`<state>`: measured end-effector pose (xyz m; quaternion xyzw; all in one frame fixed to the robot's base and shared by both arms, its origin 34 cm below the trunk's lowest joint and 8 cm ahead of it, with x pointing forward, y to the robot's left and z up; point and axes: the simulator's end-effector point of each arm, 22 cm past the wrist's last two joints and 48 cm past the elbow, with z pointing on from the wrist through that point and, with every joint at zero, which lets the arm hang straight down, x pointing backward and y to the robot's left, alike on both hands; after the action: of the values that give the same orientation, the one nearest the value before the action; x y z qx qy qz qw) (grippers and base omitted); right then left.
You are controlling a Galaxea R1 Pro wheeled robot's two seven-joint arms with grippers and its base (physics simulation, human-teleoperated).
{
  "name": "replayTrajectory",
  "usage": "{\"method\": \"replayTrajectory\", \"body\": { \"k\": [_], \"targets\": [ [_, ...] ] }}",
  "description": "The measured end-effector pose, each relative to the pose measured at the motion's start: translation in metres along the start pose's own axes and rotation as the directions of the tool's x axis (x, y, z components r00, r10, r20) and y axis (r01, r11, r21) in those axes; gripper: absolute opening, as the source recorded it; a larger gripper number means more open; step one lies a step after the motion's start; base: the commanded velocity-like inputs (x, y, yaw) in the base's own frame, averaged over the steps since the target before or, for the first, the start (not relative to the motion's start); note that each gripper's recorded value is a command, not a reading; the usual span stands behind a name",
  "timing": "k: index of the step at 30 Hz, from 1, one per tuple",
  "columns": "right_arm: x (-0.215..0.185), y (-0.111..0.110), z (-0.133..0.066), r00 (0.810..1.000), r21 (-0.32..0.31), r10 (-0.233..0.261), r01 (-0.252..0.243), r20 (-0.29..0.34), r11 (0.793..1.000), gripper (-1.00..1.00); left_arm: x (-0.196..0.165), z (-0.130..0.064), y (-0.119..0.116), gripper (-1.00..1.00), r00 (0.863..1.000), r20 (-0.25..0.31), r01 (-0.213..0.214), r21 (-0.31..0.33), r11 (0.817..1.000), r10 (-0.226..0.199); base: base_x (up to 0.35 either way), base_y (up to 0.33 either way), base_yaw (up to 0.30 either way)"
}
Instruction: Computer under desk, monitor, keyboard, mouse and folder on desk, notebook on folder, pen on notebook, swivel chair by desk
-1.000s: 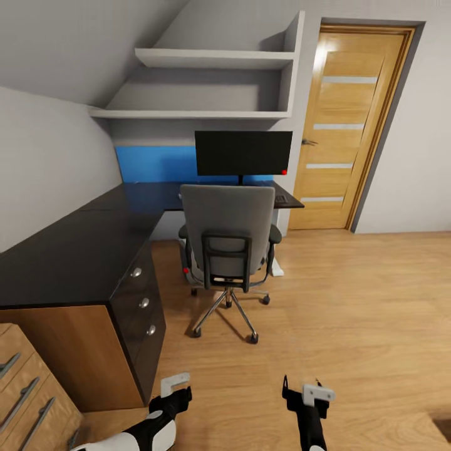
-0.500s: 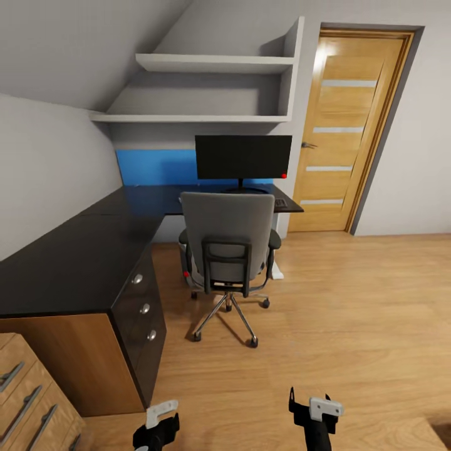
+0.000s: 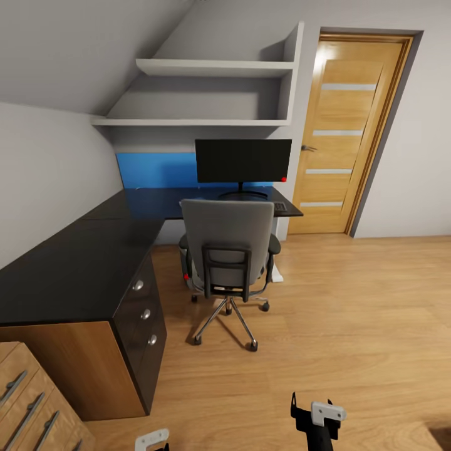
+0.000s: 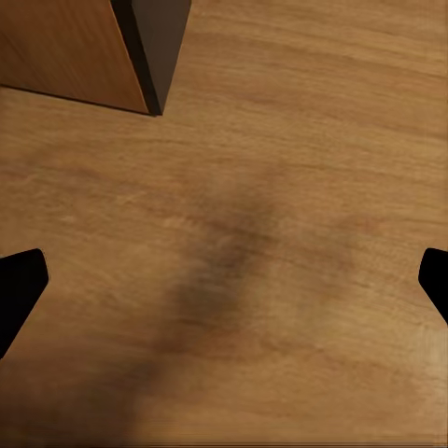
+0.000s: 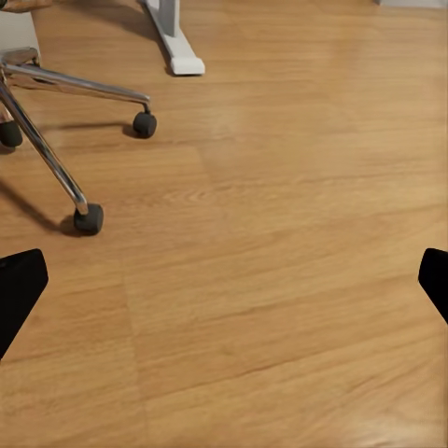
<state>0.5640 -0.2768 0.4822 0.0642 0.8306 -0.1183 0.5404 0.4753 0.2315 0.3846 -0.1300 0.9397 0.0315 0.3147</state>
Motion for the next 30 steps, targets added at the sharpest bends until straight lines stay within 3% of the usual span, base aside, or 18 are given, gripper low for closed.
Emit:
{"method": "replayTrajectory", "body": {
  "k": [14,19,21,29,30],
  "targets": [
    [-0.019,-0.011,-0.009,1.0,0.011,-0.015,0.015,-0.02,1.0,1.0,0.005,-0.025,0.011,1.0,0.999,-0.034,-0.009,-0.014,1.0,0.008,0.0,0.0,0.0],
    [-0.006,-0.016,-0.025,0.997,0.012,-0.031,0.032,-0.065,0.999,1.0,0.019,-0.038,0.023,1.0,0.998,-0.061,-0.017,-0.027,0.999,0.015,0.0,0.0,0.0],
    [0.023,-0.025,-0.049,0.991,0.012,-0.048,0.05,-0.124,0.999,1.0,0.024,-0.042,0.044,1.0,0.997,-0.071,-0.028,-0.052,0.998,0.024,0.0,0.0,0.0],
    [0.033,-0.03,-0.074,0.984,0.006,-0.063,0.065,-0.166,0.998,1.0,0.046,-0.064,0.086,1.0,0.992,-0.115,-0.057,-0.099,0.993,0.045,0.0,0.0,0.0],
    [0.034,-0.032,-0.077,0.983,0.007,-0.064,0.066,-0.171,0.998,1.0,0.058,-0.075,0.098,1.0,0.994,-0.101,-0.057,-0.114,0.992,0.046,0.0,0.0,0.0]
  ]
}}
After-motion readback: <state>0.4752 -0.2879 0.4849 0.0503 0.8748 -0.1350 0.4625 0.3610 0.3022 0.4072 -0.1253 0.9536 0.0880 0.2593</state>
